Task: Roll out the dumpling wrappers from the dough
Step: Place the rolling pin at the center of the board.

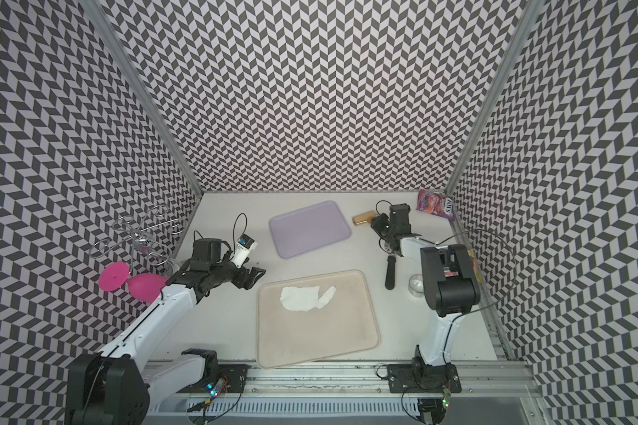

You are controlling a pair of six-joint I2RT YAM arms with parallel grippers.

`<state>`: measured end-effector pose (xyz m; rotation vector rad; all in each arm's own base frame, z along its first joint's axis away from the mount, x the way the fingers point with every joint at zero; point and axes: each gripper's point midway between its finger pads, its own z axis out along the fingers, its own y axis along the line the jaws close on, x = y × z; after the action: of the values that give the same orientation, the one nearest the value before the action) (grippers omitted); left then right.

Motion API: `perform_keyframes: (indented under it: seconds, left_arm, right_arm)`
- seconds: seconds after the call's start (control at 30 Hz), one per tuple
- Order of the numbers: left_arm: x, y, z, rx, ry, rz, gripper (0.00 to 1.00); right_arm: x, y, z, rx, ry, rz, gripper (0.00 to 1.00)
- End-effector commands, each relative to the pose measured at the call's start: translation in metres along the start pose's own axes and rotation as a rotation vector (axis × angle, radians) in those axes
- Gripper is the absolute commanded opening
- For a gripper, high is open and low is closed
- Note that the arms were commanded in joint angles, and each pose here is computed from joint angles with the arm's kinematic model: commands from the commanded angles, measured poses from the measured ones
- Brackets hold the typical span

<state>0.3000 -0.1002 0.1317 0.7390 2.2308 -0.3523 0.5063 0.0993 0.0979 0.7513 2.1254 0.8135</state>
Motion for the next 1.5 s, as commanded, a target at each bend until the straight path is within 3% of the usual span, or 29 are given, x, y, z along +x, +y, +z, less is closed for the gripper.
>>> perform_keyframes:
  seconds: [0.0, 0.23, 0.4, 0.5, 0.6, 0.73, 0.9, 1.1, 1.27, 1.47]
  left_arm:
    - [-0.004, 0.001, -0.001, 0.004, -0.007, -0.007, 0.84]
    - [-0.006, -0.001, -0.004, 0.012, -0.02, 0.004, 0.84]
    - [-0.006, -0.002, -0.004, 0.016, -0.02, 0.007, 0.84]
    - [-0.007, -0.002, -0.004, 0.016, -0.022, 0.007, 0.84]
    - [-0.007, -0.002, -0.004, 0.017, -0.022, 0.007, 0.84]
    - [-0.006, -0.003, -0.004, 0.018, -0.021, 0.006, 0.84]
    - [-0.004, -0.004, -0.001, 0.031, -0.013, 0.004, 0.84]
    - [-0.003, -0.005, -0.001, 0.034, -0.007, 0.003, 0.84]
    - [-0.001, -0.006, 0.001, 0.042, -0.001, 0.001, 0.83]
    - [-0.002, -0.007, -0.001, 0.043, -0.006, 0.006, 0.83]
  right_arm:
    - [0.013, 0.006, -0.007, -0.009, 0.008, -0.031, 0.34]
    - [0.037, -0.012, -0.04, 0.036, 0.021, -0.061, 0.53]
    - [0.036, 0.002, -0.064, 0.025, 0.035, -0.142, 0.62]
    - [0.028, 0.012, -0.089, 0.056, 0.03, -0.197, 0.64]
    - [0.005, 0.006, -0.128, 0.144, -0.062, -0.202, 0.65]
    - [-0.021, -0.036, -0.179, 0.273, -0.179, -0.118, 0.62]
    - [-0.029, -0.098, -0.225, 0.398, -0.291, 0.035, 0.53]
    - [-0.016, -0.148, -0.225, 0.483, -0.281, 0.141, 0.51]
    - [0.0, -0.163, -0.206, 0.486, -0.174, 0.136, 0.48]
    - [0.008, -0.18, -0.193, 0.515, -0.137, 0.152, 0.45]
